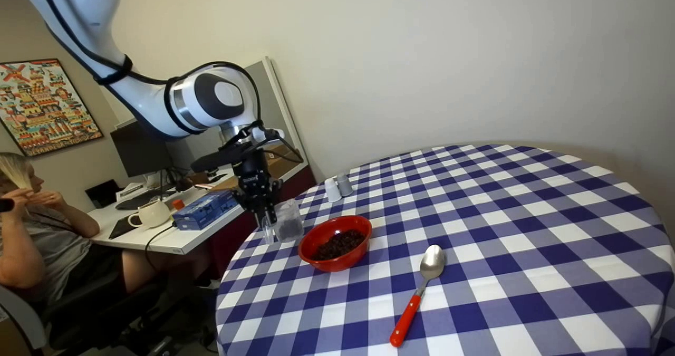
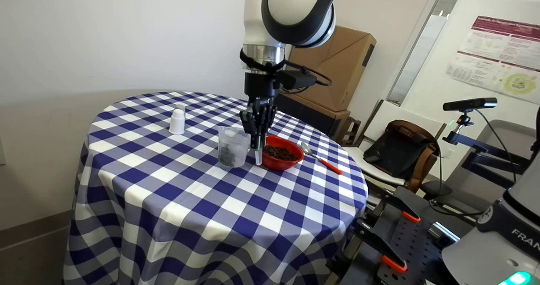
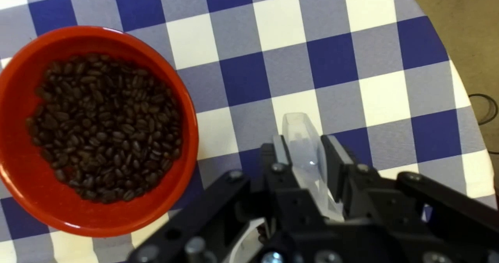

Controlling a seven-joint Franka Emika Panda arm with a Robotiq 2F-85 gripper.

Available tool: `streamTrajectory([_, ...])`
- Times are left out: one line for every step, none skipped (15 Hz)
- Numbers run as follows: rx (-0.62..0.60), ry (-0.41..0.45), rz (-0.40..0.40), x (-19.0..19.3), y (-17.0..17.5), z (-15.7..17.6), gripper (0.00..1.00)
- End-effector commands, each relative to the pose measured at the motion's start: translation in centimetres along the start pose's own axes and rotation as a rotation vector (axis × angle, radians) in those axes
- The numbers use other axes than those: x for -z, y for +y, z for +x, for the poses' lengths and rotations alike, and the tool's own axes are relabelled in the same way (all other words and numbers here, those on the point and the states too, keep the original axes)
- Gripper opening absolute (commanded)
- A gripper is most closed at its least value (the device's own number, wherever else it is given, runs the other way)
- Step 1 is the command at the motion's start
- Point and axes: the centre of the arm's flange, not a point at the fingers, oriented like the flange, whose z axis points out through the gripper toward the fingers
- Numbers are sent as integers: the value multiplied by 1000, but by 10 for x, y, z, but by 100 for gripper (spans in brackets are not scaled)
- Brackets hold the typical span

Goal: Pour the contents in the jug into the red bowl

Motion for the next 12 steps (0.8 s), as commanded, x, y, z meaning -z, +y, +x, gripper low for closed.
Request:
streamTrajectory([-10, 19, -30, -15, 8, -5, 7])
streamTrajectory([-13, 20, -37, -19, 10, -7, 7])
streamTrajectory([-14, 20, -40, -22, 12, -8, 7])
streamTrajectory([-14, 20, -43, -25, 13, -9, 7])
streamTrajectory([-13, 19, -45, -27, 15, -10, 7])
streamTrajectory([-13, 18, -46, -29, 15, -11, 7])
streamTrajectory([-15, 14, -44, -30, 15, -11, 14])
streamTrajectory([-13, 12, -44, -29, 15, -12, 51])
streamTrajectory([-12, 11, -42, -29, 15, -12, 52])
streamTrajectory([-11, 9, -40, -28, 15, -12, 59])
streamTrajectory([-7, 5, -34, -26, 14, -13, 65])
streamTrajectory([-3, 5, -30, -23, 14, -14, 72])
